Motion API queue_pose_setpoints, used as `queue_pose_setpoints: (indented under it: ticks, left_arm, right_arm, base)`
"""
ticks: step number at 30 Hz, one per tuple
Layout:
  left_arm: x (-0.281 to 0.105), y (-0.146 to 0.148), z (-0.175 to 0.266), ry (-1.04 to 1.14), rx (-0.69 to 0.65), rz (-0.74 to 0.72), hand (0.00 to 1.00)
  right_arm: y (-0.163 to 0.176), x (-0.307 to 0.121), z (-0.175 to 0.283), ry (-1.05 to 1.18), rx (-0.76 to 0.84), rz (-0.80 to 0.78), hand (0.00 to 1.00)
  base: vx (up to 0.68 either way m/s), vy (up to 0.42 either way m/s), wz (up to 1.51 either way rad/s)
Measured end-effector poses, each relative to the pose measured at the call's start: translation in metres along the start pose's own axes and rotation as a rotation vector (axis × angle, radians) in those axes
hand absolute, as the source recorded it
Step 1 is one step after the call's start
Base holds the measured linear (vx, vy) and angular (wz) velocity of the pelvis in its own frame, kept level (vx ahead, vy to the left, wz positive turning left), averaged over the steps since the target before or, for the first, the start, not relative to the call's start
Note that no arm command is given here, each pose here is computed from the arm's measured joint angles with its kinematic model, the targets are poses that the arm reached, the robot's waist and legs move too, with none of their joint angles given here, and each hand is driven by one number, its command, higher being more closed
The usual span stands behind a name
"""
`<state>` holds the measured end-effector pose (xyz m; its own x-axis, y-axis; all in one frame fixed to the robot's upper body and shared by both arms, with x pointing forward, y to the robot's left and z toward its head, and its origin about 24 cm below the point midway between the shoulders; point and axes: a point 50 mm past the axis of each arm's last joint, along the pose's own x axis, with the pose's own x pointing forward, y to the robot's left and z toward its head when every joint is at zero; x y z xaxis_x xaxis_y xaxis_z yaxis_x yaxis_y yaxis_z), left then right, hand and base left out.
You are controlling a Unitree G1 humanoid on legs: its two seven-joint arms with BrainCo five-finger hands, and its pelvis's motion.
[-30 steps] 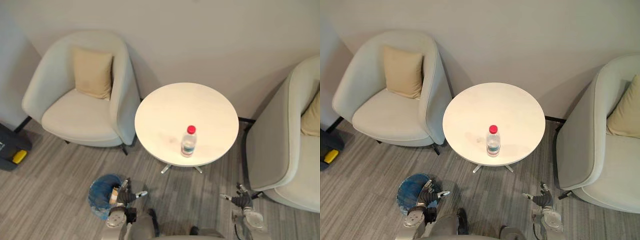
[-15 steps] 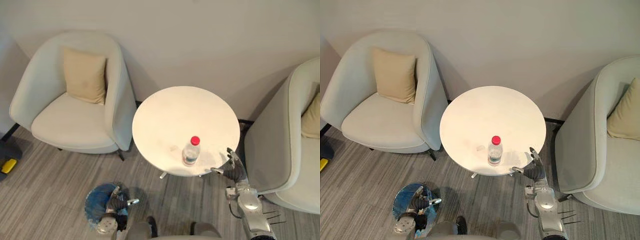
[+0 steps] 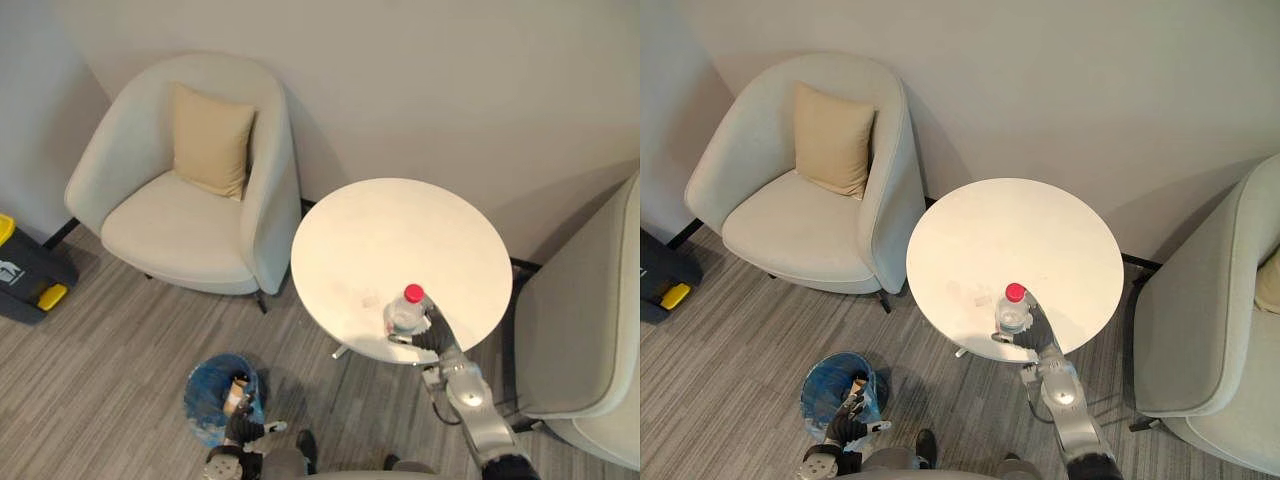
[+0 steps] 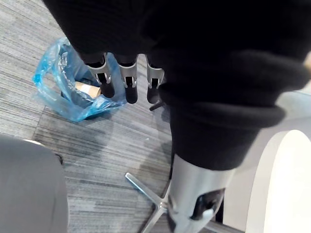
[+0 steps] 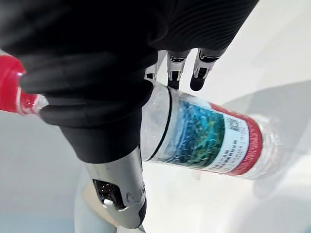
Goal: Gather rubbish on tea table into small bin, then transfer packed bag to large trash can.
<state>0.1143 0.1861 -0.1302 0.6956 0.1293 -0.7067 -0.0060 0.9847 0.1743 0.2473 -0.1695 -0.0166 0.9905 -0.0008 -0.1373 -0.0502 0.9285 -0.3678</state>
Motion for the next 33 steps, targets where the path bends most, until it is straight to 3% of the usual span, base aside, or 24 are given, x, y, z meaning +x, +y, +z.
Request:
queue_pose_setpoints:
  ticks: [6, 14, 23, 33]
  left_arm:
    - [0.0, 0.0, 0.001, -0.008, -0.006, 0.001, 0.0]
    - [-0.001, 0.001, 0.004, -0.027, -0.016, 0.008, 0.0]
    - [0.0, -0.003, 0.006, -0.032, -0.027, 0.002, 0.0]
    - [0.007, -0.014, 0.018, -0.057, -0.04, 0.001, 0.0]
  right_arm:
    - [-0.009, 0.023, 0.011, -0.013, 0.008, -0.086, 1.0]
    - [-0.015, 0.024, 0.012, -0.002, 0.083, -0.135, 1.0]
    - [-0.024, -0.017, 0.03, -0.145, 0.141, -0.204, 1.0]
    - [0.008, -0.026, 0.046, -0.229, 0.1, -0.047, 1.0]
  base:
    - [-0.07, 0.004, 0.17]
    - [0.0, 0.011, 0.12]
    - [0.06, -0.017, 0.36]
    - [0.01, 0.003, 0.92]
